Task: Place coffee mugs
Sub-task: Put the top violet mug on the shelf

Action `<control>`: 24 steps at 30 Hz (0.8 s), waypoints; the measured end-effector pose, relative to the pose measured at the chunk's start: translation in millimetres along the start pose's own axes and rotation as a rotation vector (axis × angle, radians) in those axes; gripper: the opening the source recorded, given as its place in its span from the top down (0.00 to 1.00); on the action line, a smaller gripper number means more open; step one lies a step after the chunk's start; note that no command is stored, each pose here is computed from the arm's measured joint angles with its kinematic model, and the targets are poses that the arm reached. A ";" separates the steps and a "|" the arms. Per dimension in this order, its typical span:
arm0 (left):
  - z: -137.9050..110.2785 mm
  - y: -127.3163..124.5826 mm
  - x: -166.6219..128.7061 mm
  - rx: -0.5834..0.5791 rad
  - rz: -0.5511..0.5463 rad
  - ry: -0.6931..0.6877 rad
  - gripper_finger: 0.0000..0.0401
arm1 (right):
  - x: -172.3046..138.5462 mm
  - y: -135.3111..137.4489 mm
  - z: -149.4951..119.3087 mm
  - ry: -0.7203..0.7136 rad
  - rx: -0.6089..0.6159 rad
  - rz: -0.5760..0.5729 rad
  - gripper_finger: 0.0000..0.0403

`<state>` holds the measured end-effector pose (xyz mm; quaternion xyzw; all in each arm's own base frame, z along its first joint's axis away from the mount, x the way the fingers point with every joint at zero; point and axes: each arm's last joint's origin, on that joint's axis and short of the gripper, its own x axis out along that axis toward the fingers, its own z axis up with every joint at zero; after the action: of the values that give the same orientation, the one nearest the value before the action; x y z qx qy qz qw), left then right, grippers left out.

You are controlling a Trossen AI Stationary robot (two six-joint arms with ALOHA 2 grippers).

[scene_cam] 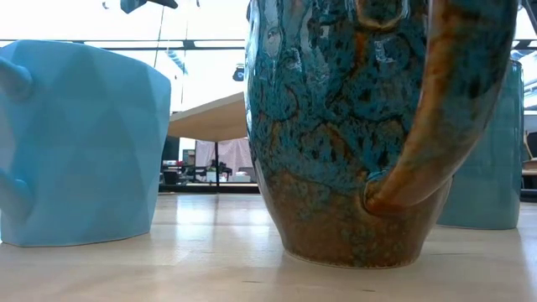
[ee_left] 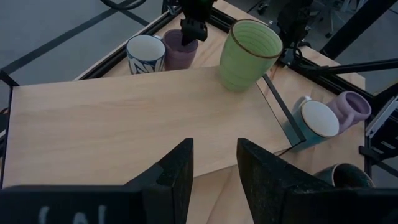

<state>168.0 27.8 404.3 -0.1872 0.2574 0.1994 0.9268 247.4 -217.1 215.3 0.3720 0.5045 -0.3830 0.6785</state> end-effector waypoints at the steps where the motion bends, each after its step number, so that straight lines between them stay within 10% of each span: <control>1: 0.0 0.0 0.1 0.000 0.000 0.000 0.68 | 0.2 0.1 0.2 -0.001 0.000 0.001 0.66; 24: 1.6 -0.7 0.0 -0.003 -0.007 -0.016 0.68 | -3.7 -9.3 -4.8 0.060 -0.040 -0.032 0.94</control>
<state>168.9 27.9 405.8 -0.1877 0.2490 0.1978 0.9293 236.4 -216.4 216.8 0.3615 0.5382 -0.3724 0.6640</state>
